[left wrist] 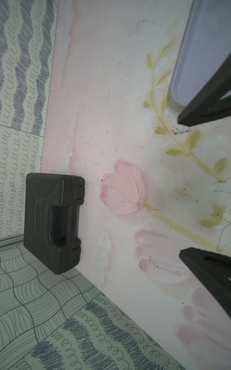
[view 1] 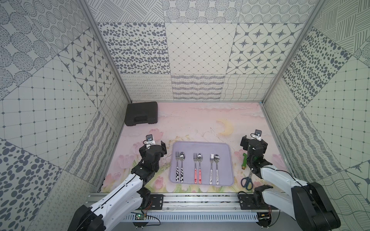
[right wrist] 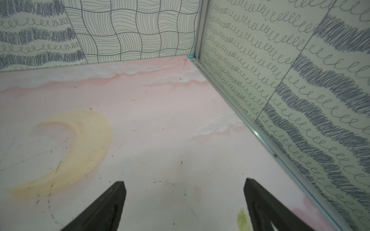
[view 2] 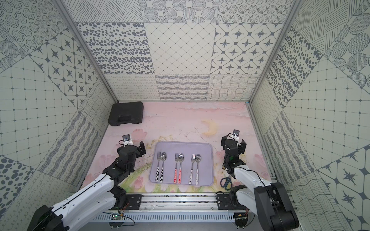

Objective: Set the spoon and fork side by side
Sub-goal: Reset both arms

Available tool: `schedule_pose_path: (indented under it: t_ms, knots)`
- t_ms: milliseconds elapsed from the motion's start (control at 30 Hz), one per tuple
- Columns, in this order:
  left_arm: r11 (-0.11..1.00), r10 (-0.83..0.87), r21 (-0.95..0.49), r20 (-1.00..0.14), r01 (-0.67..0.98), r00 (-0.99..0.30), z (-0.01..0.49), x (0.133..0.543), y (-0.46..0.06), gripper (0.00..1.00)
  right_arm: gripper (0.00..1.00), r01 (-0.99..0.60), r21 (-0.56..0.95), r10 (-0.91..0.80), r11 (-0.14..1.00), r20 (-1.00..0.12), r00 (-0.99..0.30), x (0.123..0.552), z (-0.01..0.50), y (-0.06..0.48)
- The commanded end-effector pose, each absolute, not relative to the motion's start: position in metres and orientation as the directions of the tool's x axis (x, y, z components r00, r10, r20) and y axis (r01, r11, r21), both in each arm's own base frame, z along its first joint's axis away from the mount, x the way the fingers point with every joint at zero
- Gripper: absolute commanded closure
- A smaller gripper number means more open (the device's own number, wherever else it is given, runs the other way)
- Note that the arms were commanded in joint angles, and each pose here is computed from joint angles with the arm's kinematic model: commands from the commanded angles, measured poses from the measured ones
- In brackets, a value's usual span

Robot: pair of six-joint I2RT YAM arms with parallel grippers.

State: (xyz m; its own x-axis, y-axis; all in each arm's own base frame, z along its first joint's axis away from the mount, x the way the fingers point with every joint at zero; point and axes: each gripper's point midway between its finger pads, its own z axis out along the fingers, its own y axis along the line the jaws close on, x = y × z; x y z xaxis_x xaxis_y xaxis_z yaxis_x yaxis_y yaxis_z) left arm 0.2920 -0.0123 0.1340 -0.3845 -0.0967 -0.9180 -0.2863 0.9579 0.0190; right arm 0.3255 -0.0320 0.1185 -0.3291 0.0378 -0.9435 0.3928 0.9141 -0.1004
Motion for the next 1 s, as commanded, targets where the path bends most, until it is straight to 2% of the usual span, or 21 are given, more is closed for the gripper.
schedule_pose_path:
  t_ms: [0, 100, 233, 433, 500, 567, 600, 633, 667, 733, 767, 967]
  knots:
    - [0.968, -0.049, 0.020, -0.963, -0.251, -0.264, 0.152, 0.328, -0.011, 0.00, 0.03, 0.365, -0.029, 0.041, 0.931, -0.982, -0.183, 0.349, 0.146, -0.026]
    - [0.964, 0.010, 0.086, -0.957, -0.251, -0.291, 0.135, 0.343, -0.007, 0.01, 0.03, 0.369, -0.038, 0.032, 0.929, -0.983, -0.183, 0.364, 0.145, -0.027]
    - [0.982, -0.009, 0.048, -0.954, -0.181, -0.298, 0.119, 0.360, -0.010, 0.00, 0.03, 0.342, -0.032, 0.034, 0.939, -0.982, -0.185, 0.377, 0.135, -0.025]
    - [0.997, -0.001, 0.021, -0.957, -0.072, -0.289, 0.111, 0.376, -0.012, 0.01, 0.03, 0.173, -0.055, -0.012, 0.983, -0.971, -0.238, 0.390, 0.116, 0.000]
    - [0.999, -0.007, 0.007, -0.949, -0.042, -0.316, 0.102, 0.381, -0.015, 0.01, 0.03, 0.196, -0.049, -0.007, 0.979, -0.977, -0.213, 0.398, 0.114, -0.005]
    - [1.000, -0.005, -0.002, -0.938, -0.010, -0.345, 0.092, 0.387, -0.018, 0.01, 0.03, 0.172, -0.033, 0.016, 0.985, -0.960, -0.279, 0.399, 0.109, -0.005]
    - [1.000, 0.000, -0.005, -0.930, 0.012, -0.368, 0.082, 0.392, -0.021, 0.01, 0.03, 0.177, -0.023, 0.022, 0.984, -0.968, -0.251, 0.400, 0.111, -0.008]
    - [1.000, 0.010, 0.005, -0.934, 0.016, -0.358, 0.082, 0.398, -0.019, 0.01, 0.03, 0.178, -0.023, 0.022, 0.984, -0.968, -0.249, 0.400, 0.110, -0.008]
    - [0.999, -0.048, -0.041, -0.911, -0.026, -0.409, 0.077, 0.395, -0.011, 0.01, 0.03, 0.175, -0.028, 0.019, 0.984, -0.964, -0.266, 0.400, 0.109, -0.008]
    - [0.998, -0.055, -0.042, -0.928, -0.041, -0.369, 0.081, 0.398, -0.005, 0.01, 0.03, 0.176, -0.027, 0.020, 0.984, -0.965, -0.261, 0.400, 0.110, -0.008]
    - [0.997, -0.069, -0.055, -0.913, -0.046, -0.403, 0.077, 0.396, -0.005, 0.01, 0.03, 0.176, -0.029, 0.019, 0.984, -0.964, -0.265, 0.400, 0.110, -0.008]
    - [0.998, -0.044, -0.054, -0.913, 0.014, -0.405, 0.078, 0.398, -0.015, 0.01, 0.03, 0.175, -0.028, 0.020, 0.984, -0.964, -0.267, 0.400, 0.110, -0.008]
